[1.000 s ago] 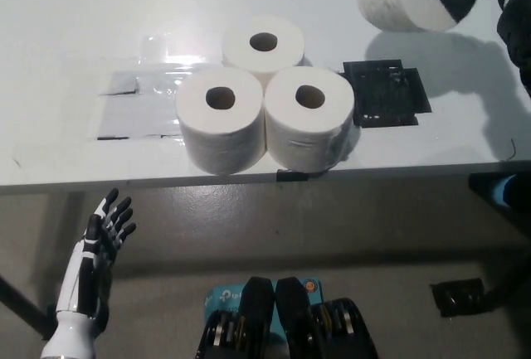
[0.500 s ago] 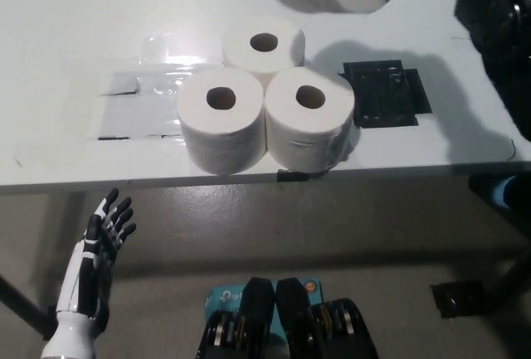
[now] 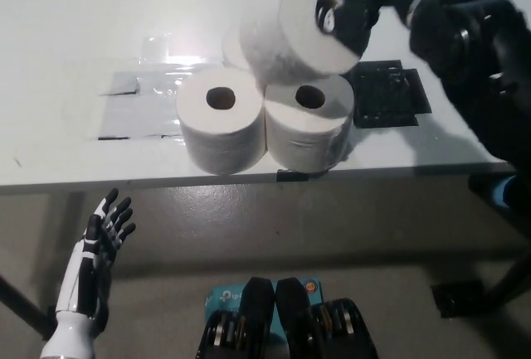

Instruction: A few rolls of toilet paper are kept infront of the robot and the robot uses its right hand to lift one of the rolls and and places it on top of the other rolls to stack it.

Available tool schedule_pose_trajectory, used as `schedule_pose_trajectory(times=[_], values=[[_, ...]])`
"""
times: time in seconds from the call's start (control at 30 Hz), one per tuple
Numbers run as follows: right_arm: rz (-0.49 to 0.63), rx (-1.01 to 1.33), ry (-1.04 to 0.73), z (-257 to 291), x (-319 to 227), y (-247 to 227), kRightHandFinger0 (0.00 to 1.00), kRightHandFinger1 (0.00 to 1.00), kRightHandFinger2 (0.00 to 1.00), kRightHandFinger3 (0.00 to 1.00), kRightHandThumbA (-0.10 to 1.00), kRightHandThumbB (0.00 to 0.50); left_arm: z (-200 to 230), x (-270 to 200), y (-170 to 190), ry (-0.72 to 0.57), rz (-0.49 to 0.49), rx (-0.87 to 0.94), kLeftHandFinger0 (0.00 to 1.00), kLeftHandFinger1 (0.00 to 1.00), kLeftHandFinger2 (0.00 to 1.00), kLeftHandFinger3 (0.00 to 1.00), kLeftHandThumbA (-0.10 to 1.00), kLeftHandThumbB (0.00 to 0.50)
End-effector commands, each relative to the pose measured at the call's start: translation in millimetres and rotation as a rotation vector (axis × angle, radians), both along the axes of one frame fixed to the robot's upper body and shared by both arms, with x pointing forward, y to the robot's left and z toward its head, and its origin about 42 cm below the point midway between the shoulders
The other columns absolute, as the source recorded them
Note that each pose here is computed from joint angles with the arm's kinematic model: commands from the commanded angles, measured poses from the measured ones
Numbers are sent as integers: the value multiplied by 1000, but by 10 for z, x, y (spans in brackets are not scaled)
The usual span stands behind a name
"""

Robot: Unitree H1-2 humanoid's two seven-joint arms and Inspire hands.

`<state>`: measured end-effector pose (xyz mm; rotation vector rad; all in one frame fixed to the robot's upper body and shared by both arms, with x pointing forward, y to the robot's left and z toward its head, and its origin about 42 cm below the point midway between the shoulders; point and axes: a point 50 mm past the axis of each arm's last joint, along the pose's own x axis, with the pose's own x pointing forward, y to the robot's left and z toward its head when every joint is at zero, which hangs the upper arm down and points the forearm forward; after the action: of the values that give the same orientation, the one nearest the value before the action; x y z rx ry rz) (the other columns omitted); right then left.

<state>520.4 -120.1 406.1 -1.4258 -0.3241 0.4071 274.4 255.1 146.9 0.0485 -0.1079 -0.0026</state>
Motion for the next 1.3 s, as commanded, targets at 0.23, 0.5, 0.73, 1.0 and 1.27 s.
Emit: schedule_pose_trajectory(times=[0.23,0.5,0.73,1.0,1.27], values=[[74,-115,-57,174,125,391,0,288,632,344,-98,133,102,10,7,-49,-29,17,1000,1000,1000,1000,1000,139],[81,-180,-54,152,157,581,0,162,443,241,-55,134,122,17,5,-51,-31,23,1000,1000,1000,1000,1000,165],[55,-234,-58,291,161,703,614,820,1000,1000,734,345,125,11,-2,-52,-33,17,1000,1000,1000,1000,1000,160],[36,-273,16,405,224,737,1000,1000,1000,1000,683,382,149,20,-5,-61,-33,17,1000,1000,1000,1000,1000,136],[35,-260,47,565,268,744,1000,1000,1000,1000,685,379,150,28,-2,-63,-36,7,1000,1000,1000,1000,1000,140]])
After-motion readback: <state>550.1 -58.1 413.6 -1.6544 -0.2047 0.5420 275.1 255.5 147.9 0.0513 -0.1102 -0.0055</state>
